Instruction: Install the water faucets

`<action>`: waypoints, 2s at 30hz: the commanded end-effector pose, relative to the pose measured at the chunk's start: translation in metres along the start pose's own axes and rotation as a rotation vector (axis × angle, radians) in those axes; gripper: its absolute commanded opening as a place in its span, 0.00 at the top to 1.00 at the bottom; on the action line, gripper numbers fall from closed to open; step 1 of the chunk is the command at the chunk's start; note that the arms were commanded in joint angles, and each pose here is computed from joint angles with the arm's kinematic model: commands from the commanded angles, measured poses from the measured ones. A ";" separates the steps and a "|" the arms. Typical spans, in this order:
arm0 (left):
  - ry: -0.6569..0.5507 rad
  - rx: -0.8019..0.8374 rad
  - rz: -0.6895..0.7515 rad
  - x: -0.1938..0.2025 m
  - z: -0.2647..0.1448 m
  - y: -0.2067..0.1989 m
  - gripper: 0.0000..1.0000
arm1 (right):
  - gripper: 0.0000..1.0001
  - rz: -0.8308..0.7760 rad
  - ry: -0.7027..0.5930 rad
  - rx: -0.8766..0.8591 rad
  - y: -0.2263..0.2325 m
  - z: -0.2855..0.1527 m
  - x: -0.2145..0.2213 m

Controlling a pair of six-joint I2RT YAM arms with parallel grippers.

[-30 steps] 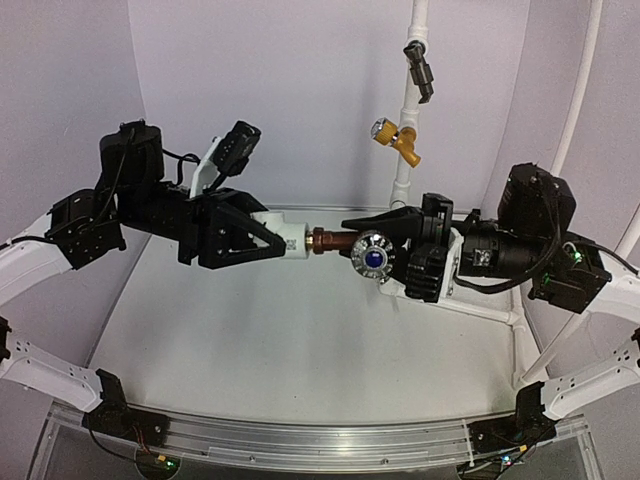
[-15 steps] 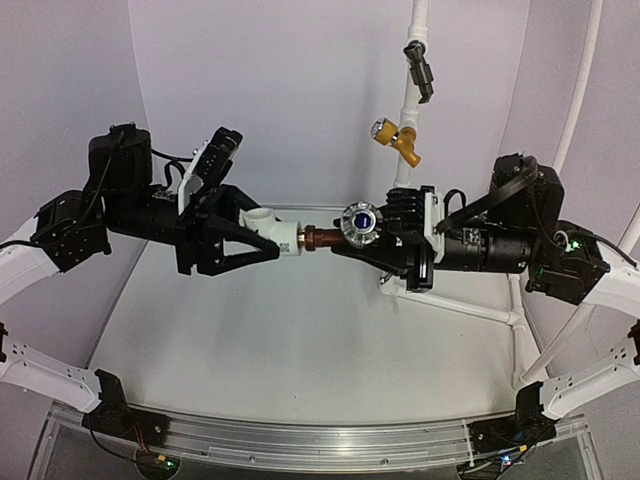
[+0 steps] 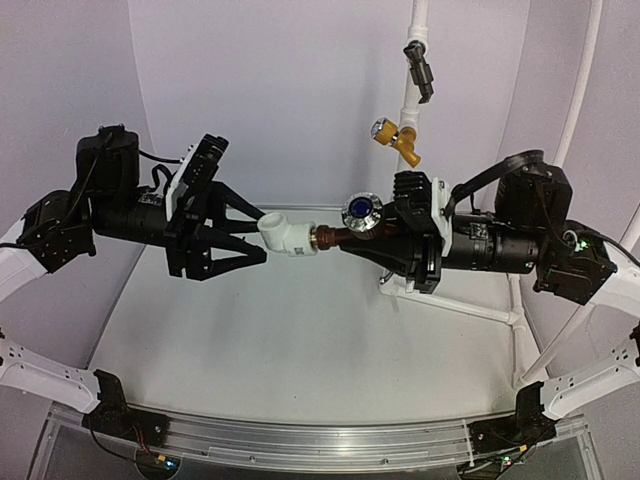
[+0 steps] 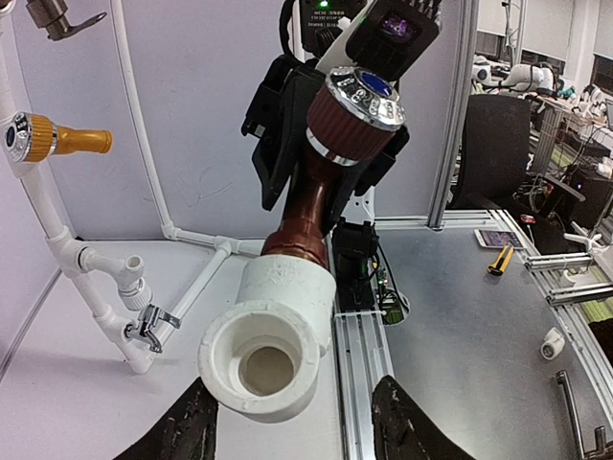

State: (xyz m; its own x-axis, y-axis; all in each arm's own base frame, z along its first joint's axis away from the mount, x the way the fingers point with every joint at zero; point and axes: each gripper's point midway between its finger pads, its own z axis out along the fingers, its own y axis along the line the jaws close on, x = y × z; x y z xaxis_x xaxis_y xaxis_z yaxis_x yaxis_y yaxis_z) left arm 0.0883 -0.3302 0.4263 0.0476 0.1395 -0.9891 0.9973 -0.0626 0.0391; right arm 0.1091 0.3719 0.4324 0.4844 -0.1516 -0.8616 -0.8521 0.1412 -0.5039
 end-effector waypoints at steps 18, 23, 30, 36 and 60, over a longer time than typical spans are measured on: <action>-0.062 0.060 0.109 -0.033 -0.005 -0.030 0.47 | 1.00 -0.067 0.003 0.082 -0.021 -0.012 -0.009; -0.031 0.069 0.098 -0.026 0.002 -0.031 0.46 | 1.00 -0.107 0.000 0.091 -0.025 -0.011 -0.013; -0.002 0.057 0.031 -0.014 0.008 -0.030 0.42 | 1.00 -0.332 -0.052 0.095 -0.028 -0.019 -0.034; -0.040 -0.050 -0.144 -0.015 -0.006 -0.015 0.19 | 1.00 -0.639 -0.092 0.070 -0.014 -0.037 -0.036; -0.001 0.437 -0.514 -0.011 0.034 -0.030 0.26 | 1.00 -0.970 -0.228 -0.037 0.022 -0.033 -0.035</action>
State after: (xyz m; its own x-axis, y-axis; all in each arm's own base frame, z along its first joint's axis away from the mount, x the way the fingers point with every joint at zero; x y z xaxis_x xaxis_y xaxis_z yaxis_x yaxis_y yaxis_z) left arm 0.0700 -0.3709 0.3953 -0.4888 0.3305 -0.8074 0.7834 -0.2409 -0.5729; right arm 0.0703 0.3487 0.4154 0.9950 -0.0214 -0.0973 -0.0987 -0.0808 -0.9918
